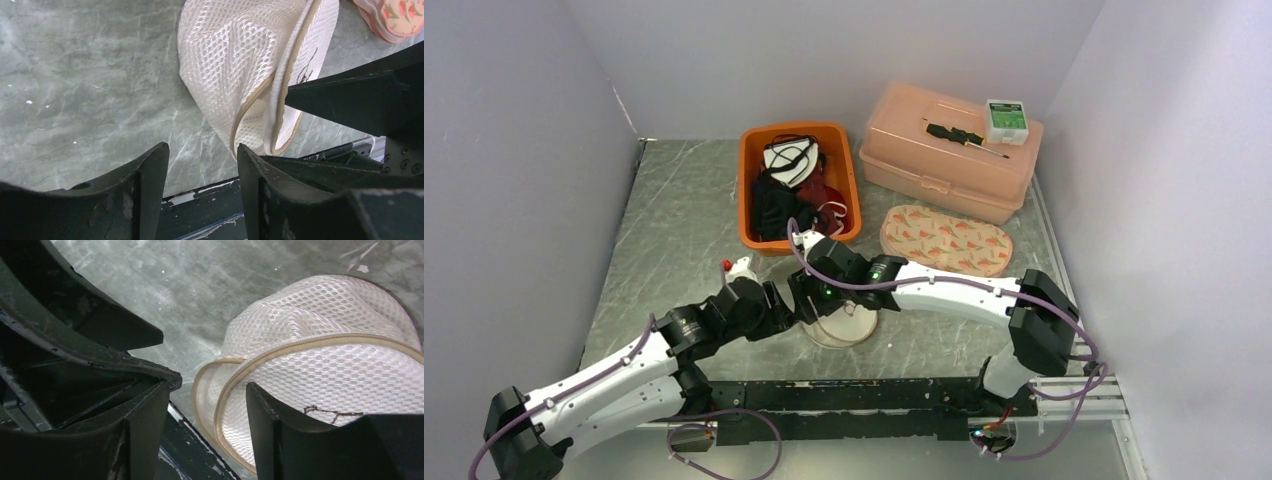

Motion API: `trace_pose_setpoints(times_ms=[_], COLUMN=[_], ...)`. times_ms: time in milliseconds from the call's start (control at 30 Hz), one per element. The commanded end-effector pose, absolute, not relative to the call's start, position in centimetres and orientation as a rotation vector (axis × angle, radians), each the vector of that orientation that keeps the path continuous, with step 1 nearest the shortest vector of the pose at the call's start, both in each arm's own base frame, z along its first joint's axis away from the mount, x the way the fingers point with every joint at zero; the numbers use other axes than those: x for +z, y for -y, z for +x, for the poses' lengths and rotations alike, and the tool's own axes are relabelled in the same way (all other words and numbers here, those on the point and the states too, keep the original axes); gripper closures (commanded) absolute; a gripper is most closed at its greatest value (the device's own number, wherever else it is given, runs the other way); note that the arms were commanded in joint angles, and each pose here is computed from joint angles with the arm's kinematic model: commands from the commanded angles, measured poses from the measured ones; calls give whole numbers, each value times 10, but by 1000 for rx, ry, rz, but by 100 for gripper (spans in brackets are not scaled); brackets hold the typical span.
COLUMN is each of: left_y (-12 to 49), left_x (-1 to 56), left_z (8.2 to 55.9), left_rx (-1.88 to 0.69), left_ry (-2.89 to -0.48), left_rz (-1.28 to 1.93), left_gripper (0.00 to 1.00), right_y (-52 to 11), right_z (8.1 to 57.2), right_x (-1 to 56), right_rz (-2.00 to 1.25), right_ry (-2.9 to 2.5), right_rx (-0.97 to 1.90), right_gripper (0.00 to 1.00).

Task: Unzip the laundry bag and remove the bra
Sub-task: Close the laundry bag at the center of the board.

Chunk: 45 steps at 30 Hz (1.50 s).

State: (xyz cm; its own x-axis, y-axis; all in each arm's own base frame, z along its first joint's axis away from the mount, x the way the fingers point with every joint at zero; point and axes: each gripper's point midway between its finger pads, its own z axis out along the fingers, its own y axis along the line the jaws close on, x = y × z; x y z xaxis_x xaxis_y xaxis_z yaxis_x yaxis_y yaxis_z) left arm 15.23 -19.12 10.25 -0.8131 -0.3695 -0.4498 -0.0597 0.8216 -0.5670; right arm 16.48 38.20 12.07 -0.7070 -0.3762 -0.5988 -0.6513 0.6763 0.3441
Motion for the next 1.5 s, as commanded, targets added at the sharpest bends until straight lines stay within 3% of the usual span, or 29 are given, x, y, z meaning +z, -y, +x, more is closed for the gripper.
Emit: trace_pose_setpoints(times_ms=[0, 300, 500, 767, 1033, 1467], left_y=[182, 190, 228, 261, 268, 269], left_x=[107, 149, 179, 170, 152, 115], left_z=[155, 161, 170, 183, 178, 168], left_rx=[-704, -761, -887, -777, -777, -756], left_ry=[-2413, -2348, -2309, -2366, -2439, -2536], left_rz=[-367, -276, -133, -6, -3, -27], left_gripper=[42, 25, 20, 25, 39, 38], right_y=[-400, -347, -294, -247, -236, -229], right_z=[163, 165, 179, 189, 190, 198], right_x=[160, 201, 198, 160, 149, 138], right_rz=[-766, -683, -496, -232, -212, -160], right_ry=[-2315, -2243, -2198, -2155, -2166, -2161], right_rx=[924, 876, 849, 879, 848, 847], right_gripper=[37, 29, 30, 33, 34, 34])
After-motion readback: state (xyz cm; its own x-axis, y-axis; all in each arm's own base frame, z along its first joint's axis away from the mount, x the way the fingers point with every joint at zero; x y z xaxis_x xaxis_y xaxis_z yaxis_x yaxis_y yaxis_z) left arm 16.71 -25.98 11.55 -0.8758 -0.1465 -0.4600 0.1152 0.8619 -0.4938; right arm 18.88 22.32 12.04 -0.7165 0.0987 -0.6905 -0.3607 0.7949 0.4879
